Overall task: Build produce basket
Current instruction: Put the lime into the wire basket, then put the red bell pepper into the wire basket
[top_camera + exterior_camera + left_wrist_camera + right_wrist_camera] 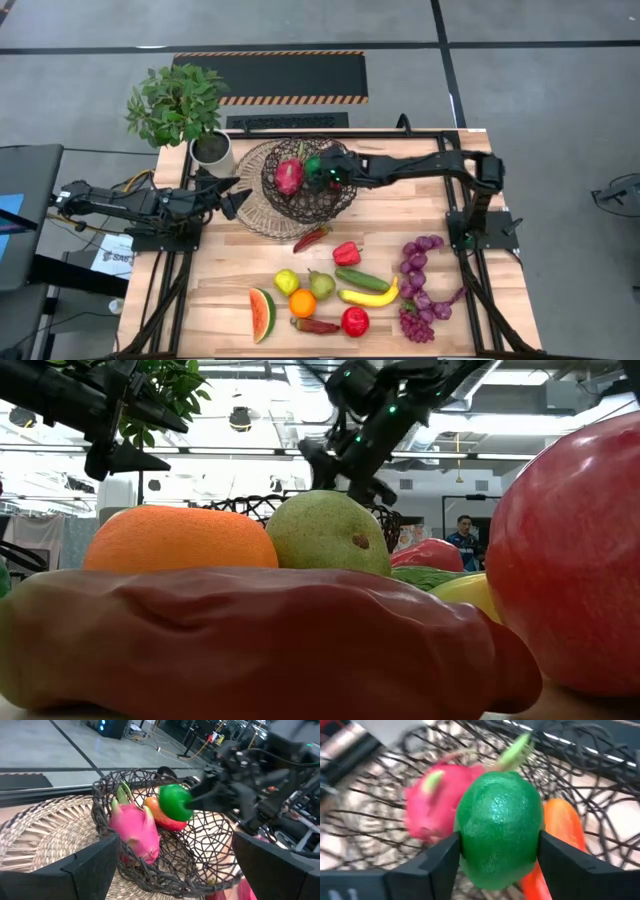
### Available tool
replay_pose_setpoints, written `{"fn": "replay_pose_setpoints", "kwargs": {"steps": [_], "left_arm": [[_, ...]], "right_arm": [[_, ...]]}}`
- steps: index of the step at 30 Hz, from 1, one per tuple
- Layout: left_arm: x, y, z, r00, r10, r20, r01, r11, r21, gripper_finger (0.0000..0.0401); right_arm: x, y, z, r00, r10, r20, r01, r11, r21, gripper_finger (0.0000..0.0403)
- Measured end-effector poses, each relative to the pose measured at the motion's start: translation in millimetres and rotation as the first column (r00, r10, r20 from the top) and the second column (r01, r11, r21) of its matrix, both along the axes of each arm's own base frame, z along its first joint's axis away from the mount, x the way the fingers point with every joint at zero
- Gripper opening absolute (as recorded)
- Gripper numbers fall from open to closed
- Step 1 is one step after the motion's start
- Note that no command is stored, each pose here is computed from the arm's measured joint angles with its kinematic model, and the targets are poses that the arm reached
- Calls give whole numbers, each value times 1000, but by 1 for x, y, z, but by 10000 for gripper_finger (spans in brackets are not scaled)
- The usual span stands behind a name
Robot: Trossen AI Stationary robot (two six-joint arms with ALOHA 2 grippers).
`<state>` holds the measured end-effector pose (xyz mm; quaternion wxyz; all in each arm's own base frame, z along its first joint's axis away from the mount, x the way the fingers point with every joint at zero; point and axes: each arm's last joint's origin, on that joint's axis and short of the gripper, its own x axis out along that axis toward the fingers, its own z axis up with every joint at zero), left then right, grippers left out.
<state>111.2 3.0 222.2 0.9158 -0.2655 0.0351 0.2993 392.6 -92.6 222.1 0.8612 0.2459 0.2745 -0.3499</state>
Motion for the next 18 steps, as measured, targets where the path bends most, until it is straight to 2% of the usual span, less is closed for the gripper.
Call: {"fn": "replay_pose_setpoints", "kwargs": {"steps": [4, 5, 7, 11, 18], "left_arm": [[0, 0, 0, 1000, -5, -2, 5, 1000, -1, 368], [0, 0, 0, 1000, -4, -1, 4, 1000, 0, 368], [0, 0, 0, 1000, -5, -4, 5, 1000, 2, 368], [0, 0, -1, 1000, -9, -10, 9, 1000, 1, 368], [0, 0, -1, 1000, -14, -14, 14, 1000, -6, 368]], "right_arm": [[9, -9, -2, 1000, 23, -15, -23, 1000, -14, 300], [14, -12, 2, 1000, 24, 18, -23, 999, -26, 306], [13, -13, 8, 999, 43, 6, -42, 998, -39, 314], [17, -14, 26, 997, 82, 10, -81, 992, -94, 326], [11, -11, 51, 992, 107, -70, -114, 989, -95, 333]]}}
